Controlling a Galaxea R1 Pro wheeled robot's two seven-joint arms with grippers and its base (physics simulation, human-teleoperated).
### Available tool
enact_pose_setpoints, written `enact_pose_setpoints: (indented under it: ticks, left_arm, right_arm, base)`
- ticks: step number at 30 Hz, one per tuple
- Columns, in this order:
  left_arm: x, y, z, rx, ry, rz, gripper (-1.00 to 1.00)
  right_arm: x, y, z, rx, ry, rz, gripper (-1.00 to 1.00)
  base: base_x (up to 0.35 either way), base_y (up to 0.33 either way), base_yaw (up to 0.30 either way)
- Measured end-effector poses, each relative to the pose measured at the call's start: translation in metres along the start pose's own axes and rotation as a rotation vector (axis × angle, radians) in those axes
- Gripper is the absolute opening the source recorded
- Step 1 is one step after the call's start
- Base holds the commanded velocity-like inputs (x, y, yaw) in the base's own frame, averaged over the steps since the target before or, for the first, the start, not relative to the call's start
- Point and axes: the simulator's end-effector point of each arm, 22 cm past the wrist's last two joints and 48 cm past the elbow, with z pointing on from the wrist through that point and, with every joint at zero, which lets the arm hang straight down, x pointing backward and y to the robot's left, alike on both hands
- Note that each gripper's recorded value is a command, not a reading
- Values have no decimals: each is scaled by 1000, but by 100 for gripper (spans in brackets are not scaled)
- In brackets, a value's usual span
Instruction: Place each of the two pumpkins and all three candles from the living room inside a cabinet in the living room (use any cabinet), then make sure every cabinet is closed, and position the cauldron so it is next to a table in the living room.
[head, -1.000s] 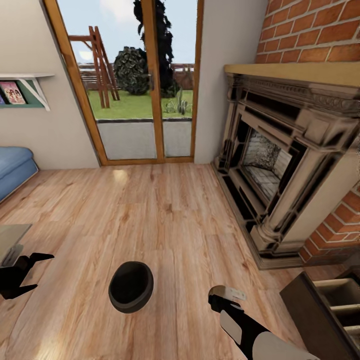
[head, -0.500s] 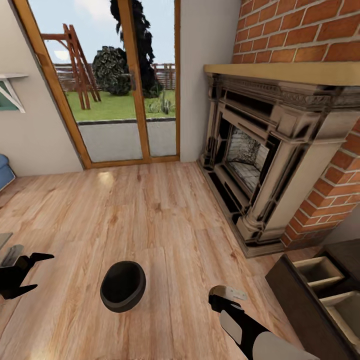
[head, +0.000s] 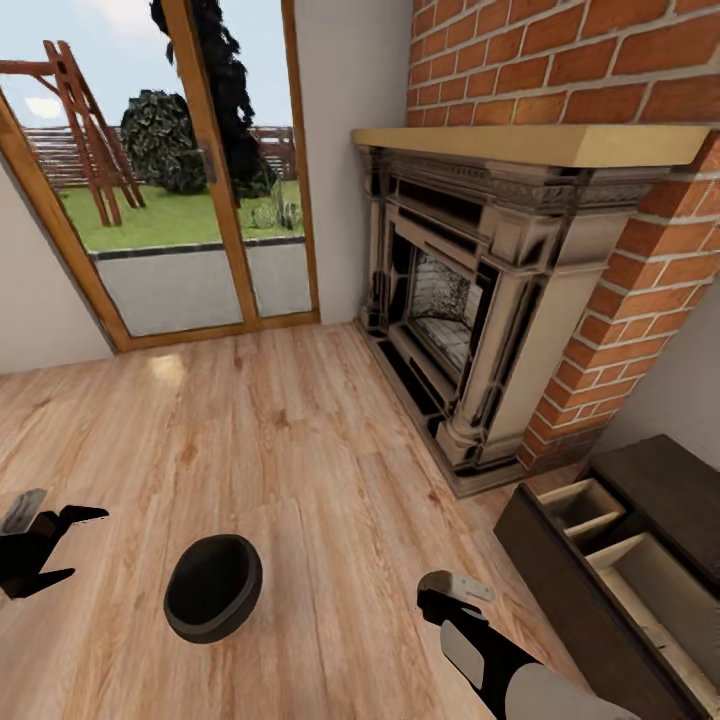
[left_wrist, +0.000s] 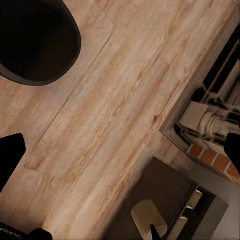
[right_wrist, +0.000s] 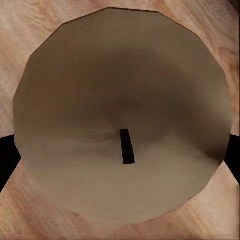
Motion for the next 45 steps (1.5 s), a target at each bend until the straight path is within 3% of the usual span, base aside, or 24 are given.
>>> enact_pose_setpoints:
  ticks: [8, 45]
  left_arm:
    - [0, -7, -2, 5, -9, 22, 100]
    - [0, -12, -8, 19, -16, 31, 100]
  right_arm:
    - [-1, 0, 0, -1, -2, 0, -100]
    - [-9, 0, -4, -3, -17, 1, -100]
  base:
    - [131, 0, -278]
    - [44, 14, -278]
